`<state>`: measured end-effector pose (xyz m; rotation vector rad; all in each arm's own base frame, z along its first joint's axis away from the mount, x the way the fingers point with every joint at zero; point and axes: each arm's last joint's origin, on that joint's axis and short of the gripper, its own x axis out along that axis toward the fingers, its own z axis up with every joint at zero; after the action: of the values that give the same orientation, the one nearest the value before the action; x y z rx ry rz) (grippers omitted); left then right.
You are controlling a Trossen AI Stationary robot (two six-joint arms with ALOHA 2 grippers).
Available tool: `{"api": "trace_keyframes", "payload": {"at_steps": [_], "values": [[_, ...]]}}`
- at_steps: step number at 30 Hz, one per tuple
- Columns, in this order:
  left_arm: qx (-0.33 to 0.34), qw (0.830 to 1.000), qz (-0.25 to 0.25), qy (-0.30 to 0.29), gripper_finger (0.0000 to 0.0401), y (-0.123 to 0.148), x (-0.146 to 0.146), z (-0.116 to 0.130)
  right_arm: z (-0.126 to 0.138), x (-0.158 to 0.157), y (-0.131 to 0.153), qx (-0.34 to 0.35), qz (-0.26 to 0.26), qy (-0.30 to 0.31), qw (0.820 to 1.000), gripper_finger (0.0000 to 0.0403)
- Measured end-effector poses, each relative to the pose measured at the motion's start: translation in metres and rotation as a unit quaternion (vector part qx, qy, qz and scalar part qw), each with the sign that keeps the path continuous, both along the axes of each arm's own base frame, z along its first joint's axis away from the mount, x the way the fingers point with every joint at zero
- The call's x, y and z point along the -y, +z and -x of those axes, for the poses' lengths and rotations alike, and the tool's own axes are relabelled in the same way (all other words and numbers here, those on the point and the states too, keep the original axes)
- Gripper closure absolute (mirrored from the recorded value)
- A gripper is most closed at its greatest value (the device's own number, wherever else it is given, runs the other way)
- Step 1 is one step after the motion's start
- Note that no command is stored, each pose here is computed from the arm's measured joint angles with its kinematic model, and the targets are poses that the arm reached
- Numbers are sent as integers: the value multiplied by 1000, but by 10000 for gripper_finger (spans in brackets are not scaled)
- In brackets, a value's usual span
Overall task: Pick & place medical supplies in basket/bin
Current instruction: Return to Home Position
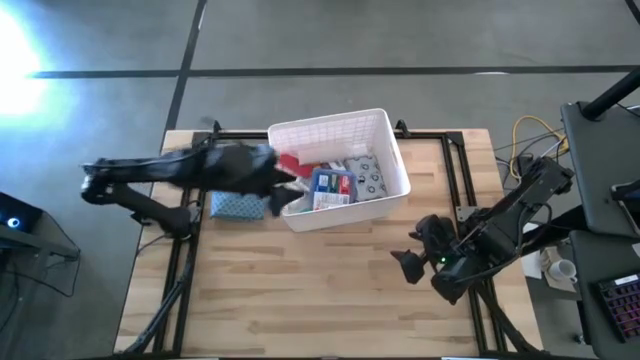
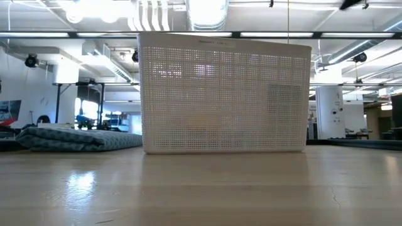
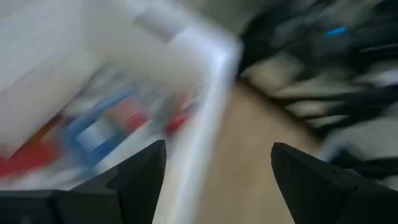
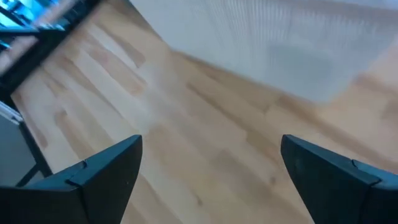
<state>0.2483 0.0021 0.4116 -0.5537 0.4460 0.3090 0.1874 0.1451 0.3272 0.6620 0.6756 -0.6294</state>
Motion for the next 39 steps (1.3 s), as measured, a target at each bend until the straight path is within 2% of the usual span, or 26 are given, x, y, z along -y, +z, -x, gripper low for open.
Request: {"api": "trace_keyframes", "payload": {"at_steps": [3,5,7,8,10,12,14,15,17,19,20,22,23,24,26,28,29,31,32,37,39], "values": [[103,994,-21,-4,132,33,27,32,2,5,14,27,34,14,999,33],[148,989,-16,12,132,47,36,55,7,10,24,25,58,33,997,33],[184,983,-4,27,132,53,43,72,13,15,35,33,54,39,997,33],[195,981,-12,22,132,54,48,78,15,17,40,44,43,34,998,33],[196,979,-59,-8,132,50,57,86,21,19,49,60,41,55,996,33],[188,980,-63,-35,132,34,65,83,23,16,58,85,53,108,989,33],[196,978,-52,-57,132,14,70,70,21,10,64,113,25,189,975,33],[207,974,-44,-75,132,2,74,64,19,5,66,135,10,235,962,33],[261,958,-34,-118,132,-20,82,51,13,-5,69,208,-9,322,924,33],[337,928,-34,-158,132,-40,89,44,7,-15,65,286,-17,396,873,33],[352,919,-41,-176,132,-56,91,40,4,-19,62,327,-16,427,843,33],[388,904,-45,-172,132,-74,84,37,-2,-19,54,397,-14,458,795,33],[406,899,-46,-157,132,-78,77,38,-4,-16,47,420,-19,462,781,33],[400,904,-45,-141,132,-86,70,39,-5,-11,40,433,-24,459,775,33],[380,917,-36,-116,132,-101,55,41,-9,7,23,433,-34,433,790,33],[374,919,-37,-117,132,-108,39,48,-11,31,6,418,-46,406,811,33],[374,918,-42,-124,132,-110,32,52,-9,42,-1,415,-52,402,815,33],[422,894,-54,-141,132,-97,17,68,-3,63,-7,423,-46,401,811,33],[430,888,-58,-151,132,-95,10,78,0,71,-9,428,-34,402,809,33],[393,908,-63,-126,132,-106,-10,111,22,100,-18,449,71,377,807,33],[391,911,-68,-115,132,-113,-12,120,29,106,-26,447,92,371,809,33]]}}
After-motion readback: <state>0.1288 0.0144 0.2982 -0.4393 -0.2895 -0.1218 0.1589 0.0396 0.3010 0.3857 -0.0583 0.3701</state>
